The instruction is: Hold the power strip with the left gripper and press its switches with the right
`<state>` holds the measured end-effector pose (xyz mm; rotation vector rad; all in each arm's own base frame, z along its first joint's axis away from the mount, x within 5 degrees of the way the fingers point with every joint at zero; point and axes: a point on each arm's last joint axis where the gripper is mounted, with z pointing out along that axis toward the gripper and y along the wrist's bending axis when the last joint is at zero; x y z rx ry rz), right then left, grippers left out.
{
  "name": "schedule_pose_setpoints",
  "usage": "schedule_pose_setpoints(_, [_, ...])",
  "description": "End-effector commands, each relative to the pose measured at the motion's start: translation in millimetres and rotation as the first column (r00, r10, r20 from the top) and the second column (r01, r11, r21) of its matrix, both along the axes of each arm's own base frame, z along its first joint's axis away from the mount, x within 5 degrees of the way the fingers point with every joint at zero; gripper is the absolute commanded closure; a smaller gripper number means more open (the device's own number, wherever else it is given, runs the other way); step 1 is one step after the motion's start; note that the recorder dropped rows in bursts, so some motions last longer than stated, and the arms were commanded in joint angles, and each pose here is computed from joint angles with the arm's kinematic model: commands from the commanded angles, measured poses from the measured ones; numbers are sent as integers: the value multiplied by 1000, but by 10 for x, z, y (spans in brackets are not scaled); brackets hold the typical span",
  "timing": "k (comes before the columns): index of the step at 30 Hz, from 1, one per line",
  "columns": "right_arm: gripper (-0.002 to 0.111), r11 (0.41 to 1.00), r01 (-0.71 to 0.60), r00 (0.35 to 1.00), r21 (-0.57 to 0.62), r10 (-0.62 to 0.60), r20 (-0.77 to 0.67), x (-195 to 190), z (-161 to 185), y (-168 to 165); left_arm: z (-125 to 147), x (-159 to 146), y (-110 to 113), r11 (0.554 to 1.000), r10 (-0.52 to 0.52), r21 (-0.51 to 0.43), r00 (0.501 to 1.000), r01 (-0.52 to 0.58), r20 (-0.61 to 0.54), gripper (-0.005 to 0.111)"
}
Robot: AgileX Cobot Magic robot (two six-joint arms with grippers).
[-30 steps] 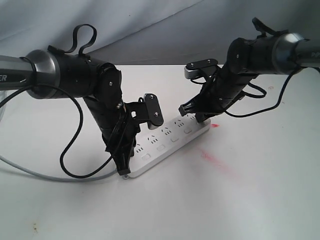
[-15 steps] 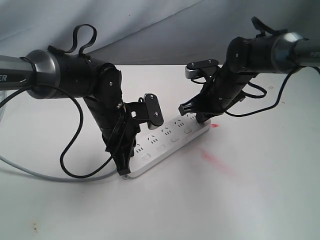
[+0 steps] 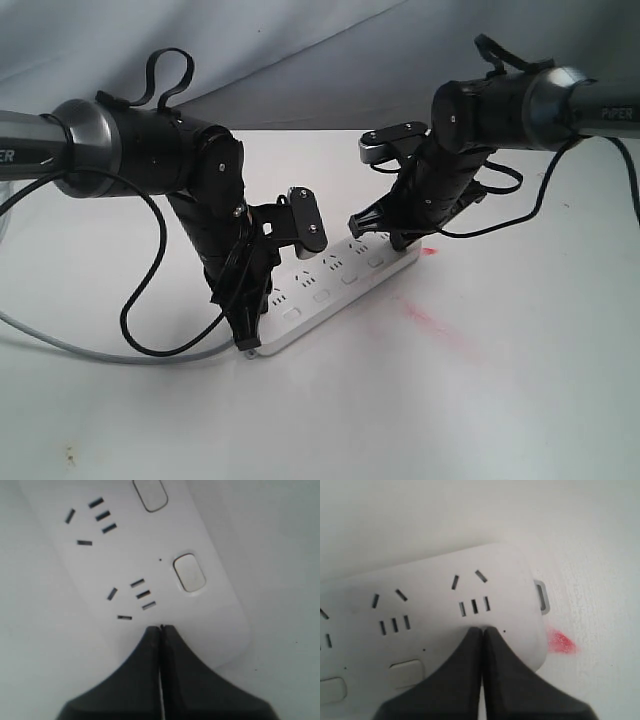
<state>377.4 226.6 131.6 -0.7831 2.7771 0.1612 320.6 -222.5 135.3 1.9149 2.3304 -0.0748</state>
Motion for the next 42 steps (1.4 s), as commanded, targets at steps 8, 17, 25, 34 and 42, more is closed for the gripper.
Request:
schedule_pose_setpoints(8, [108,993,-14,992,-118,-1,-129,-131,-365,-28,-156,-69,12,999,4,39,997,-1,-75,107])
schedule_pose_setpoints(17, [108,998,-3,999,-59,1,-37,-107,8,-11,-156,-69,12,999,4,39,997,-1,-75,107])
schedule_pose_setpoints(25, [108,999,-7,999,53,10,-51,-150,158,71,-156,-69,12,999,4,39,997,-1,-75,107])
schedule_pose_setpoints(34, [108,997,-15,998,82,20,-54,-155,164,97,-156,-69,12,999,4,39,997,-1,-75,107])
schedule_pose_setpoints(42, [108,990,-39,997,136,47,-55,-163,178,147,-156,-69,12,999,4,39,997,-1,-75,107])
